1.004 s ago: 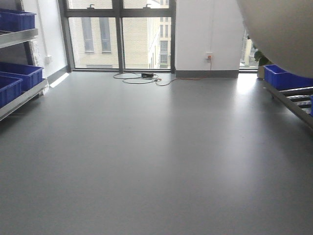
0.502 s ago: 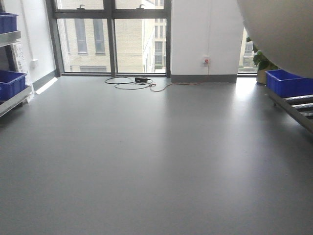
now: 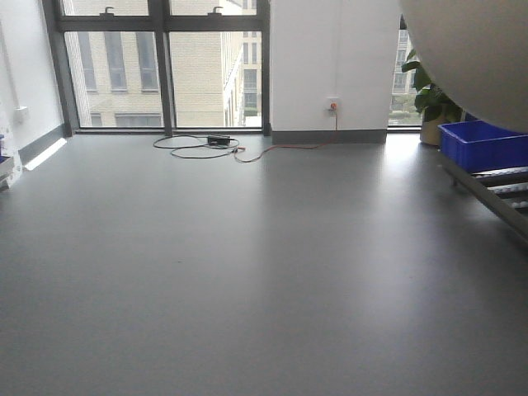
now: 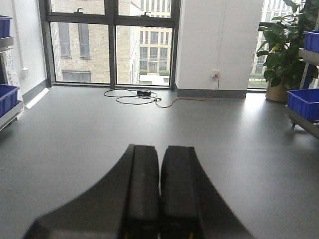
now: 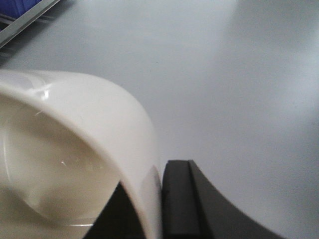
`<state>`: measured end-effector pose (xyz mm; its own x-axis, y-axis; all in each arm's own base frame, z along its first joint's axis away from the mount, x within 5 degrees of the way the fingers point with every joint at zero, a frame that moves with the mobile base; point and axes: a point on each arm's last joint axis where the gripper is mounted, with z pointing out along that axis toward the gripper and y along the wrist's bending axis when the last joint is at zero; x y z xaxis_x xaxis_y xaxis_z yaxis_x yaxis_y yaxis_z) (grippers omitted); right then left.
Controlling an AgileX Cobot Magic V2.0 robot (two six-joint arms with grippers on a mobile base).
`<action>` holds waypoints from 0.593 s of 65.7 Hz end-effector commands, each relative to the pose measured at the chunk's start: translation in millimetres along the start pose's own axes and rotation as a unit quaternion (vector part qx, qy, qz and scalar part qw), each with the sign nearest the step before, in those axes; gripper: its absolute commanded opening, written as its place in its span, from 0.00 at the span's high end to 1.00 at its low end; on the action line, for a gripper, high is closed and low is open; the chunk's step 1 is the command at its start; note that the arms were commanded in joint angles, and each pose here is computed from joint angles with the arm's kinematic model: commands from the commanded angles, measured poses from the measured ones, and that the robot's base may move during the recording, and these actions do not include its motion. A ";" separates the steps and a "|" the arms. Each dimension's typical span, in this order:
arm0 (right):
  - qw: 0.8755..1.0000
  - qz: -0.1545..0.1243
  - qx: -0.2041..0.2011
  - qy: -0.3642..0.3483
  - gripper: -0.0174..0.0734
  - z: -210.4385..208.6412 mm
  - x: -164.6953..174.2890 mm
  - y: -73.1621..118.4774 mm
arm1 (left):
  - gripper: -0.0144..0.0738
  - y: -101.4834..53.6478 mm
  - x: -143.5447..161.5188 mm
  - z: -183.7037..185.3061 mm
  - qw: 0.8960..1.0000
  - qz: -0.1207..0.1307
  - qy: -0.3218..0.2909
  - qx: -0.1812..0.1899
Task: Move white bin to right shelf second layer
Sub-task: 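Drive toward the windows and turn toward the roller shelf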
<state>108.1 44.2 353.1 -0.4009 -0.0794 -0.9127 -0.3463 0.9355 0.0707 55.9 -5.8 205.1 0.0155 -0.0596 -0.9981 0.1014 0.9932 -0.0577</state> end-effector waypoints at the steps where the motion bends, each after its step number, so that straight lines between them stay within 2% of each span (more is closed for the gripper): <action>1: 0.998 -0.003 -0.002 -0.063 0.75 -5.6 -17.8 0.8 | 0.74 0.5 4.5 0.9 1.000 -0.004 -0.026 0.001; 39: 0.998 -0.003 -0.002 -0.063 0.75 -5.6 -17.8 0.8 | 0.74 0.5 4.5 0.9 1.000 -0.004 -0.026 0.001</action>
<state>108.1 44.2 353.1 -0.4009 -0.0794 -0.9127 -0.3463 0.9355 0.0707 55.9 -5.8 205.1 0.0155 -0.0596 -0.9981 0.1014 0.9932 -0.0577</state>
